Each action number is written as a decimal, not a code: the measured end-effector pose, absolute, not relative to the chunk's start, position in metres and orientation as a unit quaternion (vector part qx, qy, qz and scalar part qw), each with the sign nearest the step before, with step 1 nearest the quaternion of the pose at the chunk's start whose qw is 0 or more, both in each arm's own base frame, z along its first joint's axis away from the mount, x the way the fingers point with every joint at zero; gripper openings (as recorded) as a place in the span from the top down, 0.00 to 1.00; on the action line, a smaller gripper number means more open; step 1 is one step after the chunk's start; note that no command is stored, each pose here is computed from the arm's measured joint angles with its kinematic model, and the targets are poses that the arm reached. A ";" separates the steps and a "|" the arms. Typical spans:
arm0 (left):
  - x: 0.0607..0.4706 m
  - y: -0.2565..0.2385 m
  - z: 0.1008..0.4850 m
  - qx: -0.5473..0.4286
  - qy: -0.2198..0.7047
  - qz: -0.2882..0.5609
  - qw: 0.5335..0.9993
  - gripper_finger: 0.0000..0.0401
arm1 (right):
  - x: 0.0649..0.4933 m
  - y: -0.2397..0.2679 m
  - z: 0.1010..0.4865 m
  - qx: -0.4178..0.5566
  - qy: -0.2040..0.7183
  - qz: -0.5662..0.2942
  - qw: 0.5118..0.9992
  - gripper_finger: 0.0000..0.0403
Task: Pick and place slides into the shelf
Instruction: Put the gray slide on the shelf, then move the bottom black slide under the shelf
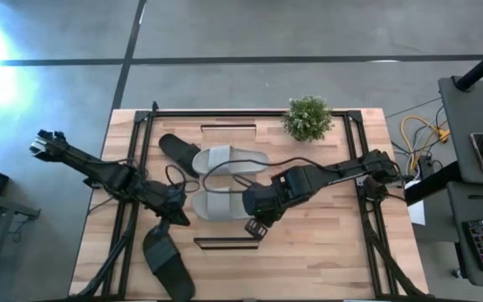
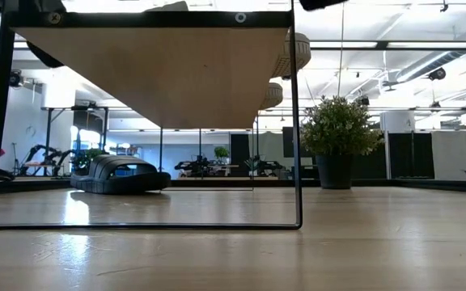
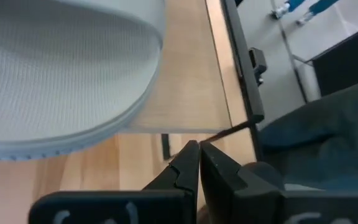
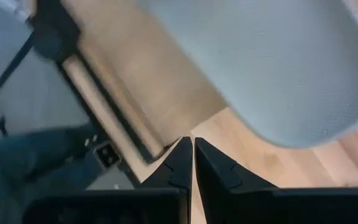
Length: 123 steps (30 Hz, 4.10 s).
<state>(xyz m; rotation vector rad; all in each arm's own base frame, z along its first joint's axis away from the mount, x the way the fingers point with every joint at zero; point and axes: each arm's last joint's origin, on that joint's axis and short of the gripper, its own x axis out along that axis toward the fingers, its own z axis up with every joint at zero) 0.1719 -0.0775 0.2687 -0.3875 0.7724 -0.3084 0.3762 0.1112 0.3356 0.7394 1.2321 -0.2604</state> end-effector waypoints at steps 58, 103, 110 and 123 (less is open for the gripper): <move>0.171 -0.069 0.268 -0.049 0.296 0.036 0.953 1.00 | 0.410 0.075 0.289 0.363 0.465 -0.154 0.793 0.97; 0.115 -0.093 0.264 -0.377 0.452 -0.124 0.799 0.86 | 0.297 0.158 0.337 0.245 0.521 -0.197 0.793 0.48; 0.085 -0.085 0.237 -0.495 0.412 -0.067 0.762 0.83 | 0.273 0.183 0.331 0.282 0.524 -0.252 0.763 0.40; 0.057 -0.066 0.163 -0.561 0.487 -0.070 0.666 0.83 | 0.256 0.195 0.310 0.297 0.545 -0.296 0.726 0.39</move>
